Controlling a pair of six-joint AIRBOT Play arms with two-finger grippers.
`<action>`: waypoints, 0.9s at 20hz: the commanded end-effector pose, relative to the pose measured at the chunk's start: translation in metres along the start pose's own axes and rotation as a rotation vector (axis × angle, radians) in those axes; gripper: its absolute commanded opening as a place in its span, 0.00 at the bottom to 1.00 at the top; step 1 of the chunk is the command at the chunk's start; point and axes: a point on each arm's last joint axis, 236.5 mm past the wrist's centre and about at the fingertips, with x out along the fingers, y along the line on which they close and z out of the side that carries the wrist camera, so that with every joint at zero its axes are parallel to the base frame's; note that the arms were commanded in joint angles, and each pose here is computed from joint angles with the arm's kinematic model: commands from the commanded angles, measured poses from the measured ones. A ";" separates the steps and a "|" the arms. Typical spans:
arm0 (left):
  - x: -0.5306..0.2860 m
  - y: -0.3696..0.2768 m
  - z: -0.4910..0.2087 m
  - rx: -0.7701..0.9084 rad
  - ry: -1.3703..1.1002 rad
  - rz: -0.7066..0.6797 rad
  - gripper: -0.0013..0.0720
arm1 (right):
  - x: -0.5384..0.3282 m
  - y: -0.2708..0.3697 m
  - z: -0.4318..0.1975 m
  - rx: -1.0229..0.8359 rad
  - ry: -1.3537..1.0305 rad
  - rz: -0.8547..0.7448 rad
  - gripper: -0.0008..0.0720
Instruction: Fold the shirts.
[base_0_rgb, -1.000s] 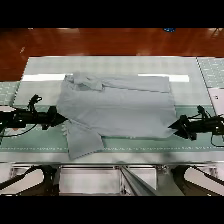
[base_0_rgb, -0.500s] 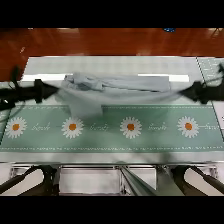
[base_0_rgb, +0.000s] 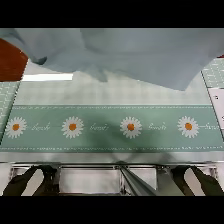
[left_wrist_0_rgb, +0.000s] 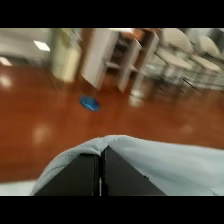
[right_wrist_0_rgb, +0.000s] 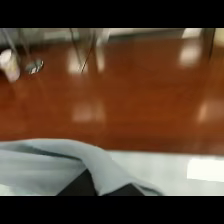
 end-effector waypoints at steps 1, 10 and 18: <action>-0.087 -0.024 0.044 0.152 -0.154 0.262 0.04 | -0.066 0.030 0.013 -0.106 -0.088 -0.085 0.04; -0.197 -0.032 0.019 0.265 -0.182 0.572 0.04 | -0.119 0.047 -0.027 -0.115 -0.044 -0.175 0.04; -0.058 0.094 -0.154 -0.112 0.312 0.443 0.04 | 0.011 -0.040 -0.164 0.145 0.395 -0.100 0.04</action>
